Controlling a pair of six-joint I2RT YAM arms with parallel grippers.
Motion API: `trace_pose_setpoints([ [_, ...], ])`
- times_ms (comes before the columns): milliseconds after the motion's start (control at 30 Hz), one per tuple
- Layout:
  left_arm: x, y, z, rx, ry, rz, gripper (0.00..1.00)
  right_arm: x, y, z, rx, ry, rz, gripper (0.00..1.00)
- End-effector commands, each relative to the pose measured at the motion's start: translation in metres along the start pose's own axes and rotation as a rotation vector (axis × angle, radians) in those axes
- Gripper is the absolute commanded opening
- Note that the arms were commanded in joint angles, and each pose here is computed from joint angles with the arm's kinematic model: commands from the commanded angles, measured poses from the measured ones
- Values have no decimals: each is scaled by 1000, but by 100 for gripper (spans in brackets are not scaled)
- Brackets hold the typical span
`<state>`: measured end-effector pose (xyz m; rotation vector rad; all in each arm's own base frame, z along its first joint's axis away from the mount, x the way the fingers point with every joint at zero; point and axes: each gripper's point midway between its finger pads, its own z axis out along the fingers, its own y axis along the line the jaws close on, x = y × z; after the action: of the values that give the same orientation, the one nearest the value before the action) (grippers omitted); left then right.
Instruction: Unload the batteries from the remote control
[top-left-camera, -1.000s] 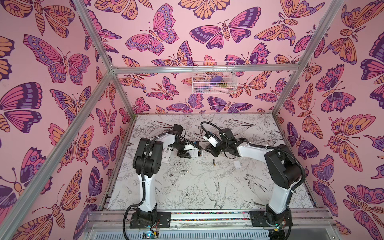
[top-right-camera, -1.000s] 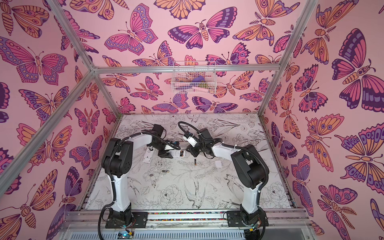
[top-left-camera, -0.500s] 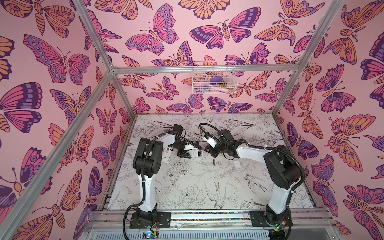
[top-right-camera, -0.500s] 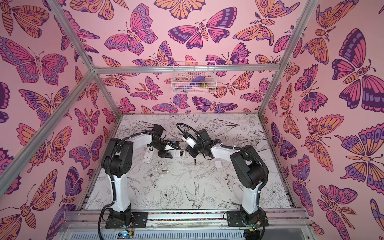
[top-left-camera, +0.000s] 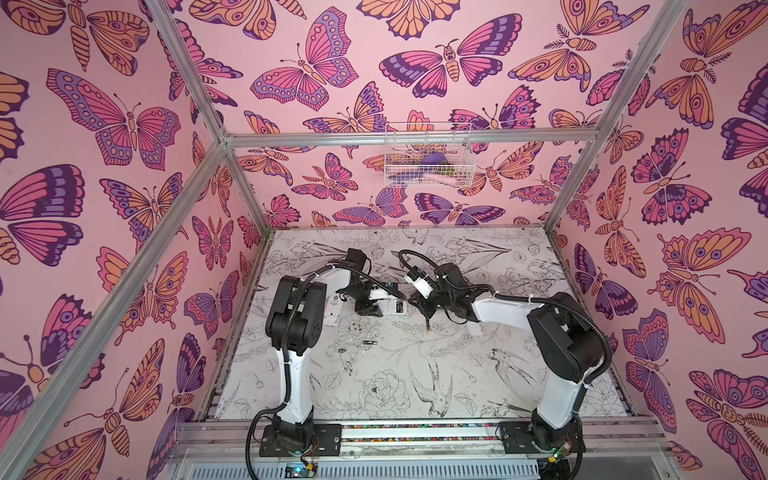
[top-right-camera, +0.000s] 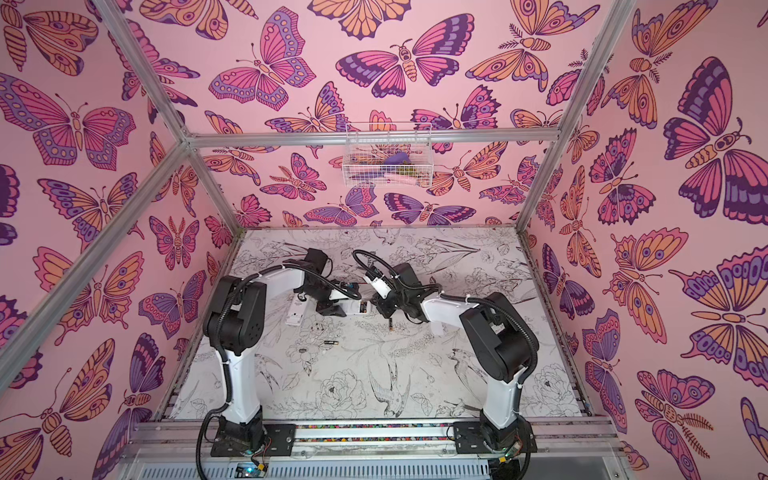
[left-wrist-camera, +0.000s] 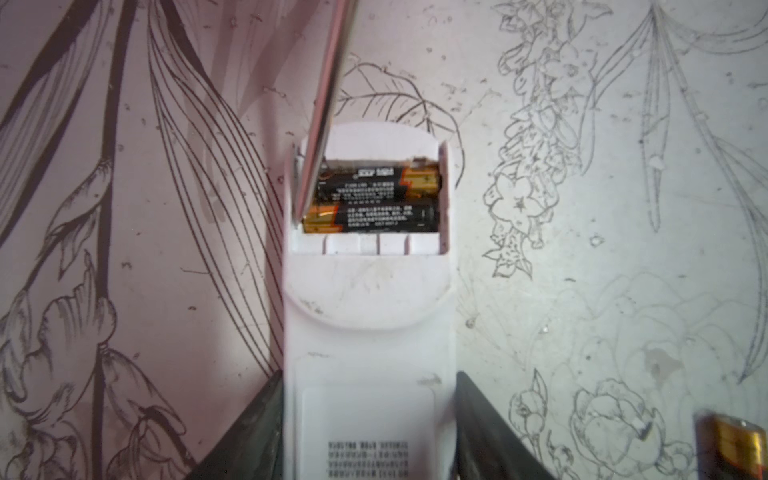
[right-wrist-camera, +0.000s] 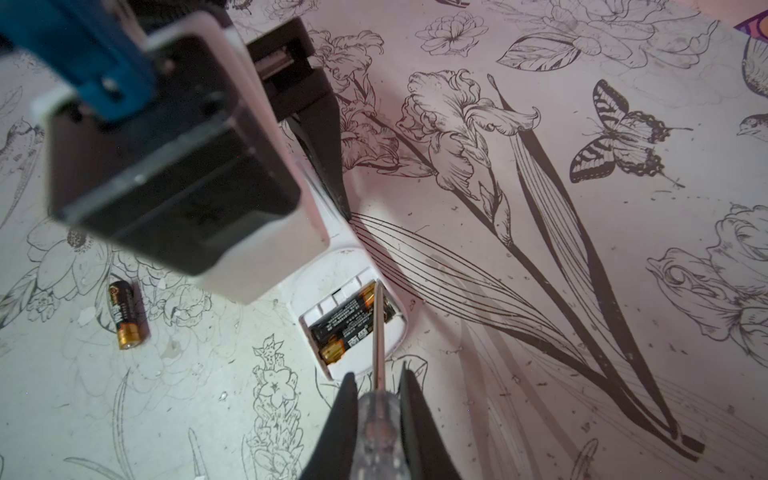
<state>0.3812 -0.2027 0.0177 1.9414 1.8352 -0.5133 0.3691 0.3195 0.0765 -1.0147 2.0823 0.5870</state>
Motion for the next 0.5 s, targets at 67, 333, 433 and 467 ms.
trace_pose_setpoints([
  [67, 17, -23, 32, 76, 60, 7, 59, 24, -4, 11, 63, 83, 24, 0],
  [333, 17, -22, 31, 73, 60, 11, 59, 45, 16, 15, -71, 236, 87, 0],
  [433, 17, -22, 31, 74, 59, 10, 59, 49, 25, 9, -178, 305, 159, 0],
  [467, 16, -22, 31, 73, 59, 13, 59, 47, 25, 6, -207, 311, 194, 0],
])
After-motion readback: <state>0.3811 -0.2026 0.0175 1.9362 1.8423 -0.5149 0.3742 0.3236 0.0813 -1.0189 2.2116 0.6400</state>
